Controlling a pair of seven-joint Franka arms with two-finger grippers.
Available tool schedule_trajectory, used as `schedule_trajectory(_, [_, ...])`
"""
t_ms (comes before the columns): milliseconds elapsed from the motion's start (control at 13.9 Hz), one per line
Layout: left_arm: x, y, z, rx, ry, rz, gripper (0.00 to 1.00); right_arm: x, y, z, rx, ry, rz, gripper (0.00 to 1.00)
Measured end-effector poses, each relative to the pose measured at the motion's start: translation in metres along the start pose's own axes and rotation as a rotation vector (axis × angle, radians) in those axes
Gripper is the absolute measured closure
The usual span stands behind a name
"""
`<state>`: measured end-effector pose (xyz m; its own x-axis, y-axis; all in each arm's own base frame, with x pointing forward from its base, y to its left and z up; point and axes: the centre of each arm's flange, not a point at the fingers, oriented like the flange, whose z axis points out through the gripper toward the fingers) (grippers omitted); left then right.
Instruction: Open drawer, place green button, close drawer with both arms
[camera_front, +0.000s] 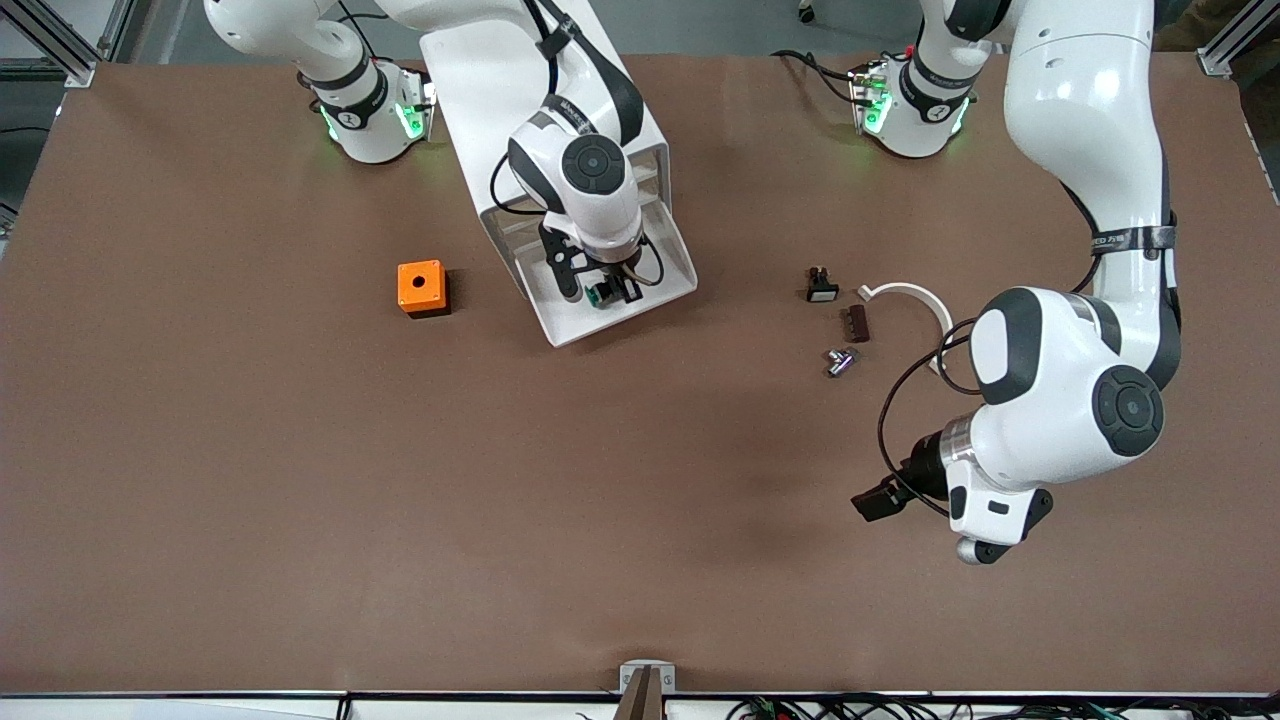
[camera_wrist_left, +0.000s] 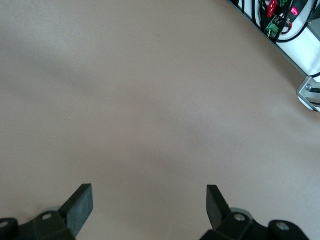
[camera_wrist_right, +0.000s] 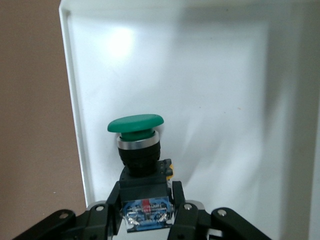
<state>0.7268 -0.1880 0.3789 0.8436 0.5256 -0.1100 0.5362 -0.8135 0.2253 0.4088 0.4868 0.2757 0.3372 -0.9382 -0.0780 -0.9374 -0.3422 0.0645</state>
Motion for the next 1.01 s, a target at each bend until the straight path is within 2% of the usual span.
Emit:
schedule_trajectory(432, [-0.005,0.004,0.003,0.003,-0.005,-0.002,0.00,0.000,-0.005,0.000,0.013,-0.003,0.014,0.58])
schedule_trajectory(720, [-0.024,0.017,0.013,0.016,-0.018,-0.046,0.00,-0.004,-0.006,-0.004,0.020,-0.008,0.033,0.58])
schedule_trajectory(1008, [-0.074,0.040,0.051,0.145,0.006,0.057,0.00,-0.011,-0.002,-0.003,0.019,-0.007,0.027,0.58])
